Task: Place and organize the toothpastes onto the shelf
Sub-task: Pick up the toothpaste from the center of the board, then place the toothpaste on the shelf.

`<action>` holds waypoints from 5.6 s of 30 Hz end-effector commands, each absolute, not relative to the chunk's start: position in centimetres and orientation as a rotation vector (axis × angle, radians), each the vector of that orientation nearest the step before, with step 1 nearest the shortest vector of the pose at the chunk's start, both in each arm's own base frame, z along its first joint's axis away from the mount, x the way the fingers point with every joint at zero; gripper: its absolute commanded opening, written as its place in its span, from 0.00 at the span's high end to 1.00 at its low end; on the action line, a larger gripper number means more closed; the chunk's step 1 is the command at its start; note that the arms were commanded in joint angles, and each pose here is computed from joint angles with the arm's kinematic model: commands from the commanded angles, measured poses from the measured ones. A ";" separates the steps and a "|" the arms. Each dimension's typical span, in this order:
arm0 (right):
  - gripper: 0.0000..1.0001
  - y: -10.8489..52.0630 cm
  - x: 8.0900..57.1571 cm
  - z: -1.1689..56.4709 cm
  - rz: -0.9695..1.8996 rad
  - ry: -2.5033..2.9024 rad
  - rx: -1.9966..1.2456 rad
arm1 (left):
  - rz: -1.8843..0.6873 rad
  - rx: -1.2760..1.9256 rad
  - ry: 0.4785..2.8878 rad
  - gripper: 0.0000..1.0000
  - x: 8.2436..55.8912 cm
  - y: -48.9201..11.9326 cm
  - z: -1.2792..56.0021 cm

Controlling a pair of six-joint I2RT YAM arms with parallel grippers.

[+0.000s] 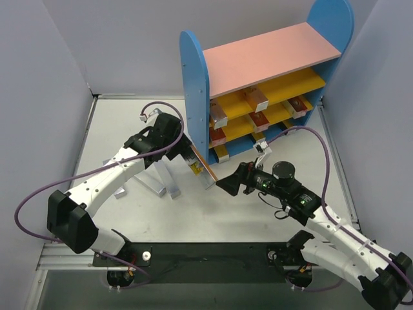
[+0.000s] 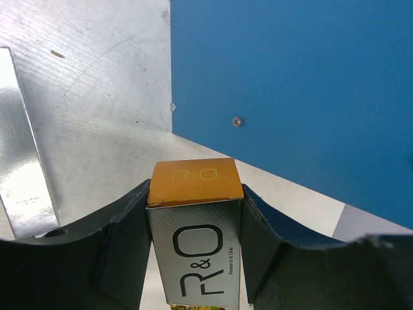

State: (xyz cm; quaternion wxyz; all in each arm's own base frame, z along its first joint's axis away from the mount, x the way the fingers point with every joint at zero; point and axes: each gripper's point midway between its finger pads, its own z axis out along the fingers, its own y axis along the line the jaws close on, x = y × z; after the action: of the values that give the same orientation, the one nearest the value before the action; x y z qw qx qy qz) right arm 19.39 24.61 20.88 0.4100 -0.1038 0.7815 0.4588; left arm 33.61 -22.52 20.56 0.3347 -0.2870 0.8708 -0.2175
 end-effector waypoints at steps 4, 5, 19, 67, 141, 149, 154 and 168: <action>0.00 27.6 20.4 24.2 1.258 1.841 -0.229 | -0.736 -0.788 2.115 0.65 34.4 -23.9 25.1; 0.00 27.9 20.5 24.4 1.278 1.834 -0.222 | -0.742 -0.787 2.114 0.65 34.4 -24.0 25.2; 0.02 25.9 22.0 20.5 1.096 1.950 -0.010 | -0.798 -0.784 2.066 0.65 34.5 -24.4 27.2; 0.84 23.9 19.3 24.3 1.150 1.858 -0.189 | -0.870 -0.742 1.683 0.07 33.6 -19.8 32.4; 0.50 -0.5 50.1 33.6 1.086 1.857 0.854 | -0.105 -0.015 1.556 0.03 30.6 -8.0 22.3; 0.21 -0.9 49.3 32.6 1.069 1.879 0.890 | -0.105 -0.037 1.568 0.03 30.9 -7.7 22.0; 0.14 -1.4 48.9 31.8 1.031 1.903 0.901 | -0.100 -0.041 1.580 0.03 31.0 -7.6 21.6; 0.09 -2.4 47.3 31.6 0.863 1.950 0.816 | -0.088 -0.065 1.590 0.03 31.3 -7.0 21.3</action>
State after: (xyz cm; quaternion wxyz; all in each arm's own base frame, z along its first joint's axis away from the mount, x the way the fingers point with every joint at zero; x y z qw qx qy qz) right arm 48.78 -1.99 28.77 0.3716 0.3577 0.7744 0.3665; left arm 30.74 -6.94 18.90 0.6738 -0.0134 0.7384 -0.0236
